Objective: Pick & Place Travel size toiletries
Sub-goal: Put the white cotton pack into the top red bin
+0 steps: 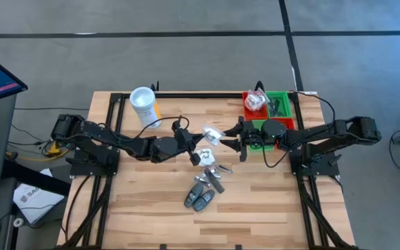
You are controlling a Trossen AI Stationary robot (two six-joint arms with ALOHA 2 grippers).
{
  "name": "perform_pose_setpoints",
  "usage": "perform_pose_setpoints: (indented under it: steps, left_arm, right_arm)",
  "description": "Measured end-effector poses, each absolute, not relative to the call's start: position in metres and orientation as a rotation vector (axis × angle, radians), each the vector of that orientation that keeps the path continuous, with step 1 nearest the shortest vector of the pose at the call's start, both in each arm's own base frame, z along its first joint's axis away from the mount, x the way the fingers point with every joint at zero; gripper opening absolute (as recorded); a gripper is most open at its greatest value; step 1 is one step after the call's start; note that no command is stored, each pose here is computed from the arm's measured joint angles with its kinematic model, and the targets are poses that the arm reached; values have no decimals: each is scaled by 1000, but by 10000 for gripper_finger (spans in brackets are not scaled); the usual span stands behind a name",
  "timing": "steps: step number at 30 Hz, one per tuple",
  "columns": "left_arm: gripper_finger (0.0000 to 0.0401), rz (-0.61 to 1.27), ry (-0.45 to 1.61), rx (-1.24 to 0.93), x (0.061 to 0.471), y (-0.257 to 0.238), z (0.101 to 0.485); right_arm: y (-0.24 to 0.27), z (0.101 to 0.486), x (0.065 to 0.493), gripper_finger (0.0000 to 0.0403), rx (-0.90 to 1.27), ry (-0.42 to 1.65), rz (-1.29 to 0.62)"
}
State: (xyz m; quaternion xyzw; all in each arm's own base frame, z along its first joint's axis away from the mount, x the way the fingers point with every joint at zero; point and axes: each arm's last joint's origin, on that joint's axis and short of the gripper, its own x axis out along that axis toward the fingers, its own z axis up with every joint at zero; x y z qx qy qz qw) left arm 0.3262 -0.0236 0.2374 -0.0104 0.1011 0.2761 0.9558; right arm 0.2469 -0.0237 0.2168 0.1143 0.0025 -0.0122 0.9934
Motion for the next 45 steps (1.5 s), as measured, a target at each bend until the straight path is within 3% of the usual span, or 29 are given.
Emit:
perform_pose_setpoints:
  steps: [12,19,33,45]
  left_arm:
    - [0,560,206,-21,326,-24,237]
    - [0,557,206,-21,326,-24,237]
    - [34,557,206,-21,326,-24,237]
    - [98,567,240,-4,322,-24,236]
  right_arm:
    - [-24,221,247,95,225,-35,-21]
    - [-24,220,247,8,209,-32,-22]
    - [-24,220,247,0,198,-33,-30]
    - [-36,218,244,0,193,3,-83]
